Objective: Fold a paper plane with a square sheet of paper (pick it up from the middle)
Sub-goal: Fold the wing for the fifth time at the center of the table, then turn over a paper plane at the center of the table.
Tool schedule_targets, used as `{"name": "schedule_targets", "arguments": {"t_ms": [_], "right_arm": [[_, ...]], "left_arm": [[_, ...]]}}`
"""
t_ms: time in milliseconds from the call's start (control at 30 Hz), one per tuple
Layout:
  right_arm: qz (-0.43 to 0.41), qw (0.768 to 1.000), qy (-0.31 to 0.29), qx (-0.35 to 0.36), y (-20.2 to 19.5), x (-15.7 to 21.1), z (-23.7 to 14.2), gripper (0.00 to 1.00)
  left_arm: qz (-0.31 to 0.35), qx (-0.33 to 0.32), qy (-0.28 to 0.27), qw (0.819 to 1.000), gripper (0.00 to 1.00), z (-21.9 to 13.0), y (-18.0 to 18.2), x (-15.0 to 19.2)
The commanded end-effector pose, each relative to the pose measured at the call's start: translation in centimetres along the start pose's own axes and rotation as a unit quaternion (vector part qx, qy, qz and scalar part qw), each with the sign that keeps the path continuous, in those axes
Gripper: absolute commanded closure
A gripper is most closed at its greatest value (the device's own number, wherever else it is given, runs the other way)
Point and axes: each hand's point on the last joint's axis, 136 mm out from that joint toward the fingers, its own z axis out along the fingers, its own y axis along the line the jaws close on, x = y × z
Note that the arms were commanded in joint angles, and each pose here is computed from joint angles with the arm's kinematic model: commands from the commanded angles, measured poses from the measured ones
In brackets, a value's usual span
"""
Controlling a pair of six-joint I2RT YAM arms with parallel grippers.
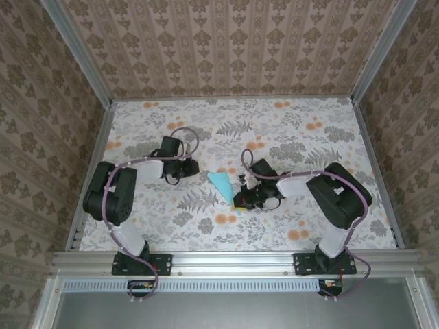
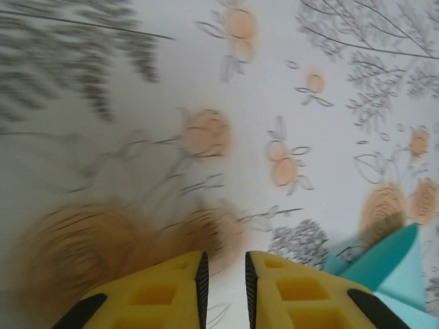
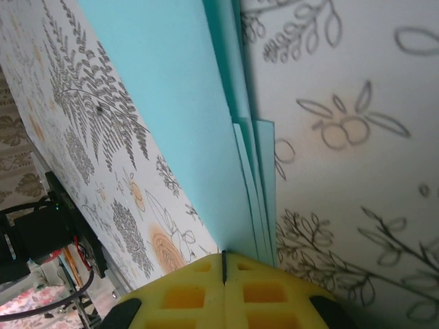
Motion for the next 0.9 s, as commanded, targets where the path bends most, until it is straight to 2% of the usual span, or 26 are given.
{"name": "schedule_targets", "arguments": {"t_ms": [0,100,167,267,433,600,700,867], "right_arm": [[0.011,1.000,-0.008,0.012,1.1,-0.1,-1.2,0.88],[-0.017,0.999,-0.043,0.002,3.3,-1.3,-3.0,0.79],[-0.030,0.997,-0.072,0.011,4.0,-1.8,-4.5,0.70],[-0.039,0.990,-0.122,0.054,3.0,-2.6,-6.6,0.57],[-0.032,0.967,-0.207,0.146,-0.3,-3.5,-10.3,0.37],[-0.006,0.946,-0.253,0.202,-3.1,-3.3,-12.7,0.29],[0.013,0.940,-0.264,0.216,-4.4,-3.0,-13.2,0.28],[0.029,0.938,-0.268,0.216,-5.3,-2.5,-13.3,0.27]], "left_arm": [[0.013,-0.050,-0.025,0.998,0.73,-3.5,0.1,-1.4],[0.018,-0.057,-0.039,0.997,0.67,-5.6,-1.3,-1.2],[0.014,-0.065,-0.044,0.997,0.62,-6.5,-2.2,-0.5],[0.004,-0.076,-0.044,0.996,0.54,-7.3,-3.9,1.1],[-0.010,-0.096,-0.030,0.995,0.41,-7.0,-7.0,4.2],[0.002,-0.115,-0.002,0.993,0.31,-5.1,-10.8,6.8],[0.017,-0.131,0.023,0.991,0.29,-3.4,-12.6,7.8],[0.024,-0.170,0.063,0.983,0.28,-1.0,-13.0,8.7]]}}
